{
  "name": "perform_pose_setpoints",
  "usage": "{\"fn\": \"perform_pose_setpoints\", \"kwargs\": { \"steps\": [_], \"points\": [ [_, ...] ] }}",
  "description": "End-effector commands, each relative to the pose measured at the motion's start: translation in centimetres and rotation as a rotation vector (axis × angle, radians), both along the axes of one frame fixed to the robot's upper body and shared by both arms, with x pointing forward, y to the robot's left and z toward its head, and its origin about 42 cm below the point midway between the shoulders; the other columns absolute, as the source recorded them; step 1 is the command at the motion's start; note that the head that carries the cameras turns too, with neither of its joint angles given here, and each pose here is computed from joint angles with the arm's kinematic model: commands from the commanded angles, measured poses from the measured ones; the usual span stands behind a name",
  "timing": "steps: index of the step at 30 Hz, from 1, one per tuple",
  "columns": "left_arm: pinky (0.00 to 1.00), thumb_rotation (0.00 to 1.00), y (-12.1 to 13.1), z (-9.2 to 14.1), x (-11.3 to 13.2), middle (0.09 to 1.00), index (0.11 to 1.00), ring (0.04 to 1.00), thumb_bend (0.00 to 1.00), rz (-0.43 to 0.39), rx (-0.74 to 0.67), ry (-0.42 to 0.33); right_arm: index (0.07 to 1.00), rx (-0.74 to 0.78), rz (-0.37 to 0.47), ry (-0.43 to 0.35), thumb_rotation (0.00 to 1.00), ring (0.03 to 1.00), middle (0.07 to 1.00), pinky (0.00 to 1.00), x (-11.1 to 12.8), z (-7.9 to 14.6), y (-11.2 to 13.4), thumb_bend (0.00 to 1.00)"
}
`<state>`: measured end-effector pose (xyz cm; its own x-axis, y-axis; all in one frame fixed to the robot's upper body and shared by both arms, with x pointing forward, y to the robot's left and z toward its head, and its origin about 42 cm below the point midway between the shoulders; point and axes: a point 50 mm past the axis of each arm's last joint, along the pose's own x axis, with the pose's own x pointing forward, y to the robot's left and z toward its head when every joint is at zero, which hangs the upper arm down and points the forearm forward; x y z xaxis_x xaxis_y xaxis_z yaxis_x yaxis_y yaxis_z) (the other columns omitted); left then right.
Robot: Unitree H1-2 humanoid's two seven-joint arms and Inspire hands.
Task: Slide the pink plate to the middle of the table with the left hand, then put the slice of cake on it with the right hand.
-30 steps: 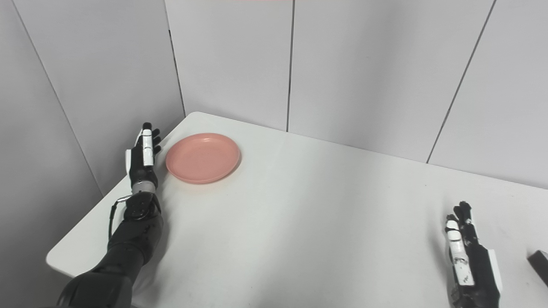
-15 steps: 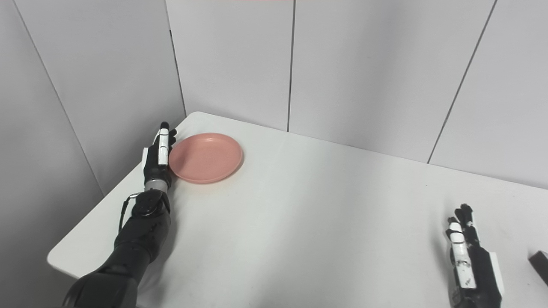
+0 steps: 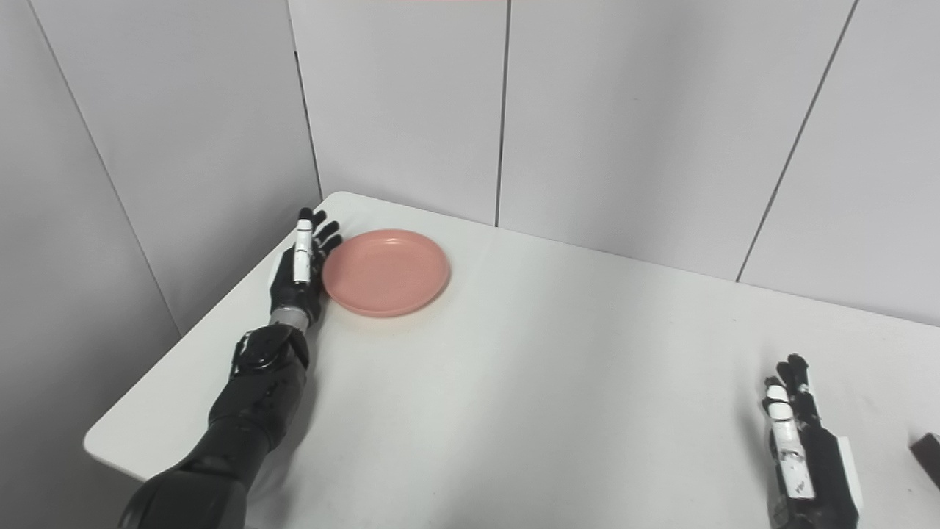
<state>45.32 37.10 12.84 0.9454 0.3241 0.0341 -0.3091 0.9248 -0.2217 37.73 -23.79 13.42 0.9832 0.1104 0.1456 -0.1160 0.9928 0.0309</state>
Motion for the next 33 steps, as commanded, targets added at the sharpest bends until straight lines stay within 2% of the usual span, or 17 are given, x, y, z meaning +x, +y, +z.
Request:
{"fn": "perform_pose_setpoints", "kwargs": {
  "steps": [1, 6, 9, 20, 27, 33],
  "points": [
    [0.87, 1.0, -0.7, 2.3, 1.5, 0.845, 0.845, 0.86, 0.78, -0.048, -0.008, -0.057, 0.988, 0.006, 0.0, -0.044, 0.78, 0.964, 0.982, 1.0, 0.5, 1.3, 0.4, 0.43],
    [0.83, 1.0, -1.8, 2.3, 1.7, 0.82, 0.823, 0.829, 0.78, -0.112, -0.035, -0.057, 0.99, -0.006, 0.001, -0.045, 0.79, 0.965, 0.982, 1.0, 0.4, 1.4, 0.5, 0.44],
    [0.81, 1.0, -2.4, 2.3, 1.7, 0.809, 0.808, 0.814, 0.78, -0.139, -0.04, -0.054, 0.982, 0.002, -0.003, -0.047, 0.77, 0.963, 0.975, 1.0, 0.4, 1.5, 0.6, 0.43],
    [0.8, 1.0, -5.7, 2.2, 2.0, 0.821, 0.817, 0.829, 0.77, -0.253, -0.028, -0.042, 0.974, -0.014, -0.001, -0.06, 0.77, 0.952, 0.968, 0.99, 0.5, 1.4, 0.9, 0.39],
    [0.82, 1.0, -8.7, 1.9, 1.9, 0.852, 0.851, 0.856, 0.77, -0.308, -0.058, -0.037, 0.973, 0.007, -0.001, -0.055, 0.75, 0.958, 0.972, 1.0, 0.4, 1.6, 1.1, 0.39],
    [0.92, 1.0, -10.6, 1.7, 1.8, 0.909, 0.903, 0.918, 0.76, -0.346, -0.058, -0.03, 0.973, -0.001, 0.001, -0.045, 0.74, 0.952, 0.97, 1.0, 0.4, 1.5, 1.0, 0.43]
  ]
}}
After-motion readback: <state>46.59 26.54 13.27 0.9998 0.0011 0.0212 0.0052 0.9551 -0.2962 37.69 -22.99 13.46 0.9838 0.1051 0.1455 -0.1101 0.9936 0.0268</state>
